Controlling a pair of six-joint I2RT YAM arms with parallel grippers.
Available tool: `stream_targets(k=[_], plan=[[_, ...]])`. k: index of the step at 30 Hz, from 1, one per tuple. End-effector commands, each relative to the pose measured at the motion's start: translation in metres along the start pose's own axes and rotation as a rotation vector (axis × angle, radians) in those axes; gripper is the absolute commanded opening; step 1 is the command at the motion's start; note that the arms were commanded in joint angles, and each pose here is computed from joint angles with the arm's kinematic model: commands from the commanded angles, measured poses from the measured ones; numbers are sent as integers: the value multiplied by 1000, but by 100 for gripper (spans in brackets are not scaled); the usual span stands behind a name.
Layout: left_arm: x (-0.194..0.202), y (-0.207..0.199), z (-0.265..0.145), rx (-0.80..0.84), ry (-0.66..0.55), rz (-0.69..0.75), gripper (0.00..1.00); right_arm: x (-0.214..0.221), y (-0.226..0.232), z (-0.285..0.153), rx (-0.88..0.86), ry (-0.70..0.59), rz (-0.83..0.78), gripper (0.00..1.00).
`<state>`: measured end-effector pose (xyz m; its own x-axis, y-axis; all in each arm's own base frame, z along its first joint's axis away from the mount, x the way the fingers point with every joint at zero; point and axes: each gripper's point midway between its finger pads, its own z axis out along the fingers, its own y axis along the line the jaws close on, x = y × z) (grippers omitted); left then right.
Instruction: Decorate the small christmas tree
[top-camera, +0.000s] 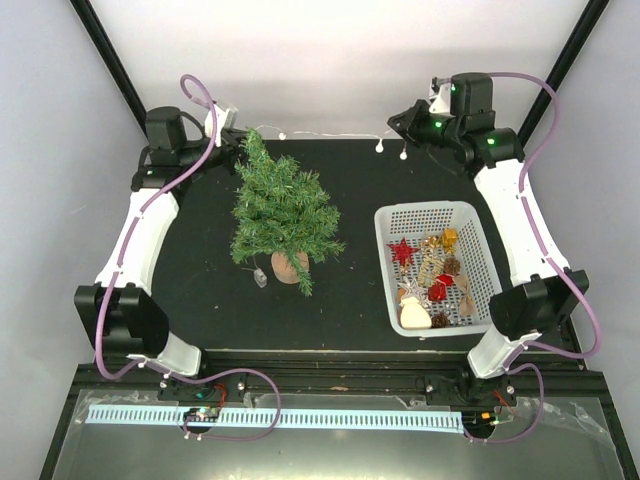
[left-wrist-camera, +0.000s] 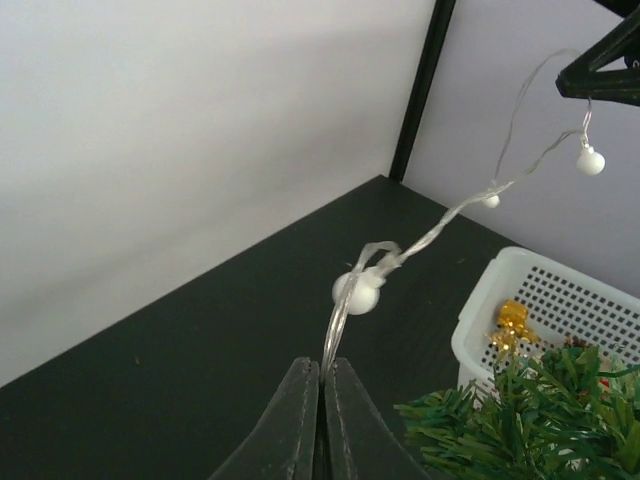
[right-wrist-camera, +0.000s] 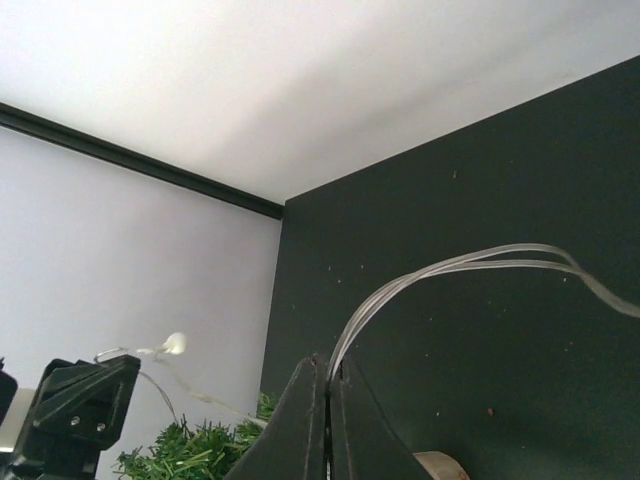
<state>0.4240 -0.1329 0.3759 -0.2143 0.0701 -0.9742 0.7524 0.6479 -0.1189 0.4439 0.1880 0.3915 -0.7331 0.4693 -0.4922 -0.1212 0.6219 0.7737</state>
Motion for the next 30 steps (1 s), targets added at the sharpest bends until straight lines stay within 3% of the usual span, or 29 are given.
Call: stream_targets(k=[1, 6, 10, 16, 30], plan=[[-7, -5, 7, 28, 11, 26, 8, -2, 0, -5, 18, -20, -17, 1], [-10, -4, 7, 20, 9, 24, 44, -3, -3, -11, 38, -27, -22, 1], [-13, 0, 4, -17, 8, 31, 58, -6, -6, -19, 46, -45, -20, 1], [-21, 9, -3, -93, 3, 43, 64, -17, -4, -43, 60, -108, -38, 1], [-40, 11, -19, -154, -11, 72, 68, -37, 8, -72, 93, -200, -87, 1]])
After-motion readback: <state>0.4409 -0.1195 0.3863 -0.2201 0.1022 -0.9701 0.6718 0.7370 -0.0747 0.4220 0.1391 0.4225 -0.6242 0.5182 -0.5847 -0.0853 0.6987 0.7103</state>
